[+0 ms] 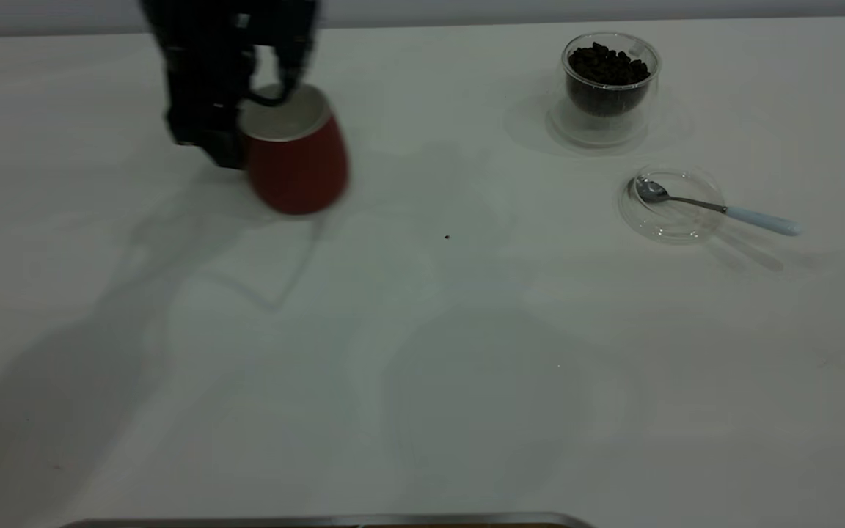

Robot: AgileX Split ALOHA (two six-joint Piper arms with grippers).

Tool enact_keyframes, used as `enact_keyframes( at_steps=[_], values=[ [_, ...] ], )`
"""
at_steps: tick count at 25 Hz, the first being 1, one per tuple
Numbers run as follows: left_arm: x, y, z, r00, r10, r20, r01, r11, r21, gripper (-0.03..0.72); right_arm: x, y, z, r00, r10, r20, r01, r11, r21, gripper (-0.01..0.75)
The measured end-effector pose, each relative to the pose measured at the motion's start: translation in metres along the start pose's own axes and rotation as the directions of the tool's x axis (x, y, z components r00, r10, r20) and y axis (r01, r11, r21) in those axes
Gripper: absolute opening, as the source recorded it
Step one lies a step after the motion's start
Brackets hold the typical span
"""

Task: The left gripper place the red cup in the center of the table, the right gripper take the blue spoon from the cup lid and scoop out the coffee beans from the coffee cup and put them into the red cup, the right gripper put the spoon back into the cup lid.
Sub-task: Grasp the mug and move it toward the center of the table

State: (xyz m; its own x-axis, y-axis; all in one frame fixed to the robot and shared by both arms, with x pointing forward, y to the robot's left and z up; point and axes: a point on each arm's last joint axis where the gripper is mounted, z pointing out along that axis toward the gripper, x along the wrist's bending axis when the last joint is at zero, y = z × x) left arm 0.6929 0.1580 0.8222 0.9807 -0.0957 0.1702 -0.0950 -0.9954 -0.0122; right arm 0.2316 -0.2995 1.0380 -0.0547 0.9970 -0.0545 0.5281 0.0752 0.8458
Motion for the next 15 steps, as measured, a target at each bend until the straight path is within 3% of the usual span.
enact_keyframes(
  at_steps=[10, 15],
  values=[
    [-0.01, 0.067, -0.007, 0.997, 0.02, -0.076, -0.028, 0.995, -0.1, 0.587, 0.0, 0.0, 0.0, 1.0, 0.0, 0.0, 0.0, 1.0, 0.0, 0.243],
    [-0.005, 0.076, -0.069, 0.993, -0.008, -0.117, -0.007, 0.992, -0.128, 0.587, 0.0, 0.0, 0.0, 1.0, 0.0, 0.0, 0.0, 1.0, 0.0, 0.243]
  ],
)
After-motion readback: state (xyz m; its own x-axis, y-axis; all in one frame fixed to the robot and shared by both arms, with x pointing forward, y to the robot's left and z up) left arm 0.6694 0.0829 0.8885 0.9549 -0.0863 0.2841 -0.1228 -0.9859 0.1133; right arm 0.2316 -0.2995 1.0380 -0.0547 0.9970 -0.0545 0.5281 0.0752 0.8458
